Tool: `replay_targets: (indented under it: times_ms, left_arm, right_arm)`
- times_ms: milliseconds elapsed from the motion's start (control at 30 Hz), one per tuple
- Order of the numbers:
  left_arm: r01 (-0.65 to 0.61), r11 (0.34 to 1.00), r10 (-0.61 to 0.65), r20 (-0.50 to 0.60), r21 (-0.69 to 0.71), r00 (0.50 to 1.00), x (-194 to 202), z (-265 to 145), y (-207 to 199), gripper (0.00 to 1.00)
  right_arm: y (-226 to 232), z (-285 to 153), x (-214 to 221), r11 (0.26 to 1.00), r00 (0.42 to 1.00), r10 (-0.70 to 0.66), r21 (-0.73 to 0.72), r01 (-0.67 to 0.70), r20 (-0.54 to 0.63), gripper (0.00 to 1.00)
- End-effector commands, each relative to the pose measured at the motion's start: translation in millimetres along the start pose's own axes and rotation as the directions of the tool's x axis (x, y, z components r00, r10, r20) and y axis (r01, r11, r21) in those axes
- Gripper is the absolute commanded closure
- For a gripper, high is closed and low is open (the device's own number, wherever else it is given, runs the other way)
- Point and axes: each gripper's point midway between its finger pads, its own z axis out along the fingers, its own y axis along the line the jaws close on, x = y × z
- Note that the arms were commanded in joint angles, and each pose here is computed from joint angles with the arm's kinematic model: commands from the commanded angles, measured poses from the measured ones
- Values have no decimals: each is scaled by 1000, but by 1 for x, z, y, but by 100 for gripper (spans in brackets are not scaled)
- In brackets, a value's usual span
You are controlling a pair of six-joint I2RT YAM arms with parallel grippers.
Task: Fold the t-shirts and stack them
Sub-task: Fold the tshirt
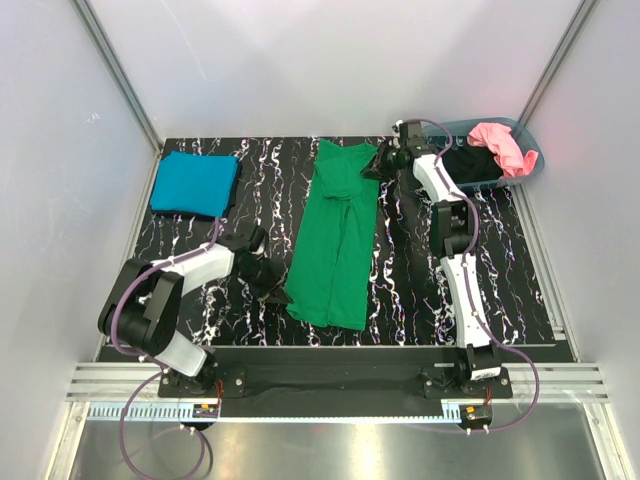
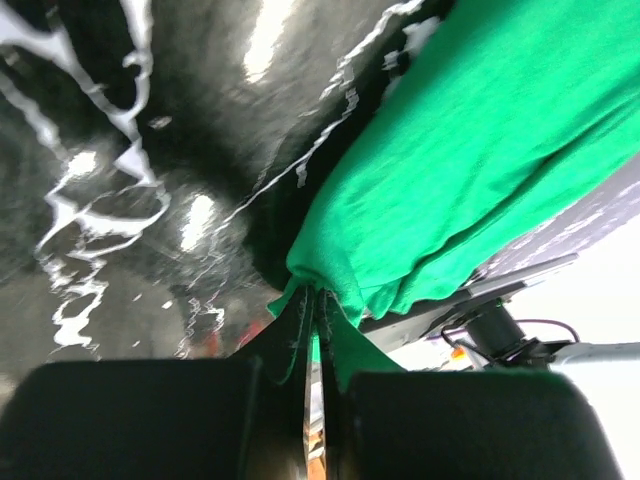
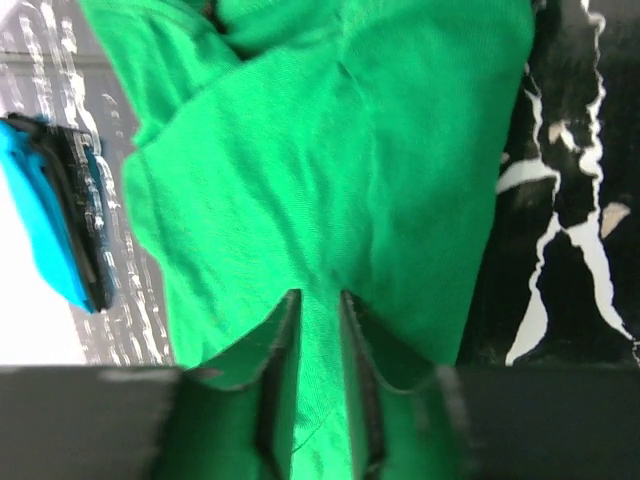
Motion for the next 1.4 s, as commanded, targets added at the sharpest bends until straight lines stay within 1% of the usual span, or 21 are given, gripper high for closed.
replay_targets:
  times_ms: [0, 33, 67, 100, 167, 200, 267, 300, 367, 400, 467, 500, 567, 667, 733, 767, 933, 1100, 1167, 1233, 1367]
  left_arm:
    - [-30, 999, 30, -13, -40, 999, 0, -10, -3, 92]
    - [-41, 997, 40, -8, -63, 999, -1, -12, 0, 86]
    - [-56, 992, 57, -1, -112, 998, -1, -16, 9, 70]
    - [-69, 990, 70, 9, -121, 997, -4, -20, 8, 62]
    - [-80, 985, 84, 20, -155, 996, -8, -24, 15, 52]
    - [-84, 984, 88, 20, -160, 996, -9, -26, 17, 51]
    - [-103, 982, 111, 47, -159, 993, -20, -30, 20, 49]
    - [-113, 983, 121, 45, -142, 992, -22, -30, 19, 47]
    - [-153, 984, 157, 40, -89, 987, -30, -28, 15, 46]
    - [-173, 983, 174, 22, -60, 984, -29, -27, 11, 46]
    - [-228, 973, 228, 9, -17, 974, -32, -21, 4, 46]
    - [-244, 970, 244, -16, 22, 970, -28, -20, -1, 46]
    - [-267, 963, 268, -47, 43, 962, -25, -15, 0, 46]
    - [-281, 960, 281, -74, 18, 957, -20, -12, 12, 47]
    - [-290, 957, 289, -76, 5, 954, -17, -10, 19, 47]
    - [-291, 957, 290, -73, 2, 954, -16, -11, 22, 47]
    - [-232, 972, 228, -108, -27, 968, 2, -3, 47, 48]
    - [-214, 976, 209, -108, -36, 972, 7, -3, 51, 50]
    - [-216, 975, 211, -98, -47, 973, 5, -4, 52, 52]
    - [-212, 976, 206, -101, -52, 973, 5, -4, 53, 58]
    - [-212, 975, 206, -97, -61, 974, 5, -5, 55, 60]
  right_arm:
    - [43, -29, -23, 992, 997, -54, -108, 60, 57, 68]
    - [67, -55, -36, 989, 992, -74, -120, 86, 102, 66]
    - [62, -58, -29, 993, 995, -60, -98, 68, 86, 61]
    - [84, -84, -37, 990, 990, -73, -109, 86, 123, 57]
    - [91, -103, -30, 993, 992, -54, -95, 65, 114, 53]
    - [76, -104, -15, 999, 996, -22, -45, 26, 82, 48]
    - [84, -137, -3, 1000, 997, 18, 0, -18, 77, 46]
    - [67, -135, 24, 997, 998, 60, 47, -61, 22, 45]
    - [79, -167, 45, 996, 998, 63, 65, -64, 24, 35]
    - [67, -165, 81, 991, 997, 69, 119, -65, -33, 31]
    - [79, -190, 112, 990, 997, 42, 134, -34, -58, 28]
    - [70, -187, 148, 986, 991, 58, 164, -37, -124, 28]
    - [82, -201, 177, 988, 989, 72, 147, -53, -132, 28]
    - [66, -204, 248, 980, 966, 142, 167, -107, -215, 31]
    - [79, -207, 267, 984, 961, 163, 108, -142, -223, 33]
    - [66, -208, 288, 979, 950, 186, 133, -156, -250, 34]
    - [55, -219, 321, 977, 950, 199, 126, -172, -241, 37]
    - [33, -217, 373, 968, 920, 232, 167, -187, -315, 39]
    - [30, -217, 386, 967, 918, 228, 184, -176, -324, 40]
    - [29, -216, 398, 964, 918, 231, 205, -171, -323, 42]
    - [17, -220, 410, 955, 926, 225, 256, -148, -303, 44]
